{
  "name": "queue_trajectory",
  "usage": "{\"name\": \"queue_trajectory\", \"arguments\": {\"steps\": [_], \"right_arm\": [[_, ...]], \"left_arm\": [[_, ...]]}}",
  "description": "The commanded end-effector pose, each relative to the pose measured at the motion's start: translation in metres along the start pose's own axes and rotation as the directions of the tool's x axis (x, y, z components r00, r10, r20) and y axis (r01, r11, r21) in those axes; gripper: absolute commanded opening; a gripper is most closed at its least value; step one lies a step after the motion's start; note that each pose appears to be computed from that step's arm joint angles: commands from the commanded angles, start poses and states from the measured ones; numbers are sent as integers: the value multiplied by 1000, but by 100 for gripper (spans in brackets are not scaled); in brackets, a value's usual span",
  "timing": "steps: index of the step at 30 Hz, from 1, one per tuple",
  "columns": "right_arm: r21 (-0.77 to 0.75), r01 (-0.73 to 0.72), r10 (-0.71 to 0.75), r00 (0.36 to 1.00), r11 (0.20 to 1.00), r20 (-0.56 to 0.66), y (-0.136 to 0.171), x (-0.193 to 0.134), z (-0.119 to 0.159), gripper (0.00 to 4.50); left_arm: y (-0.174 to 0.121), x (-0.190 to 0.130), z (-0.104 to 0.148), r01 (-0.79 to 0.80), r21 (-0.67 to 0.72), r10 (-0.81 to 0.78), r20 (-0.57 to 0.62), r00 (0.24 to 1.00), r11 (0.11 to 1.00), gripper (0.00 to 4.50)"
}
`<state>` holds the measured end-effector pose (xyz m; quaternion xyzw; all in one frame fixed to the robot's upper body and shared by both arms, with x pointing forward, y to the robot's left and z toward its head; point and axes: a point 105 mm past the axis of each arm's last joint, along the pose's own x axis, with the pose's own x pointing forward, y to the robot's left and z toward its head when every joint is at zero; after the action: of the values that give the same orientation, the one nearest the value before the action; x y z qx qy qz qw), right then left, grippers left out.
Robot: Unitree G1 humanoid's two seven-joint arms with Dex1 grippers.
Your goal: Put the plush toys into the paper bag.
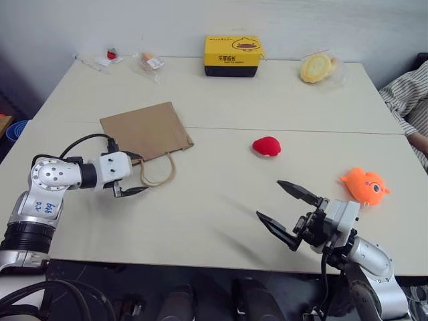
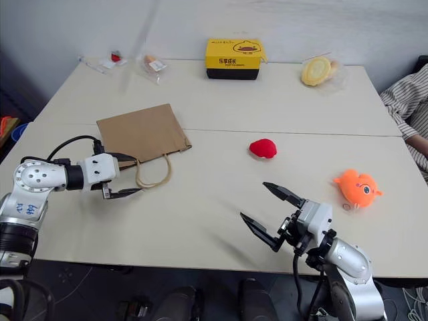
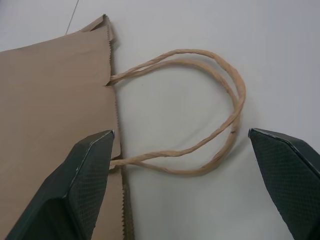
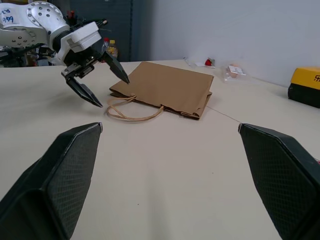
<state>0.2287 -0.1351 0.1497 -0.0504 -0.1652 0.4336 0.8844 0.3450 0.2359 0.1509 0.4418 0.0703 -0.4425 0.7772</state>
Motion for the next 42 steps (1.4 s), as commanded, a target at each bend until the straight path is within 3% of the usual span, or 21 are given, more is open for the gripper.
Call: {"name": "queue_trajectory", "arguments": {"steps": [1, 7, 10, 16, 22, 25, 30, 34, 42], "right_arm": [[-28, 14, -13, 1000, 1000, 24, -2, 1, 6, 446], [-37, 20, -19, 1000, 999, 25, -2, 4, 8, 446], [-47, 28, -27, 999, 999, 23, -3, 5, 8, 450], [-70, 47, -46, 999, 996, 24, -6, 7, 8, 450], [-104, 44, -44, 999, 994, -6, -7, 9, 1, 450], [-86, 38, -38, 999, 996, 3, -6, 14, 1, 450], [-56, -41, 40, 999, 998, -15, 3, 34, 2, 450], [-58, -106, 102, 993, 993, -53, 7, 55, 1, 353], [-15, -151, 146, 972, 988, -186, 3, 93, -18, 58]], "left_arm": [[14, 2, 3, -44, 53, 44, -1, 999, 998, 450], [21, 17, 3, -86, 41, 85, 22, 996, 995, 450], [17, 20, 1, -71, 58, 70, 21, 997, 996, 395], [24, 22, 12, -103, 31, 99, 102, 990, 994, 199], [28, 27, 57, -55, -24, 60, 314, 948, 998, 3], [26, 27, 80, -3, -66, 30, 415, 909, 998, 3], [14, 14, 149, 170, -120, -47, 669, 742, 978, 3], [-1, 8, 177, 291, -161, -81, 736, 672, 943, 0], [-29, 13, 188, 368, -197, -107, 742, 662, 909, 0]]}}
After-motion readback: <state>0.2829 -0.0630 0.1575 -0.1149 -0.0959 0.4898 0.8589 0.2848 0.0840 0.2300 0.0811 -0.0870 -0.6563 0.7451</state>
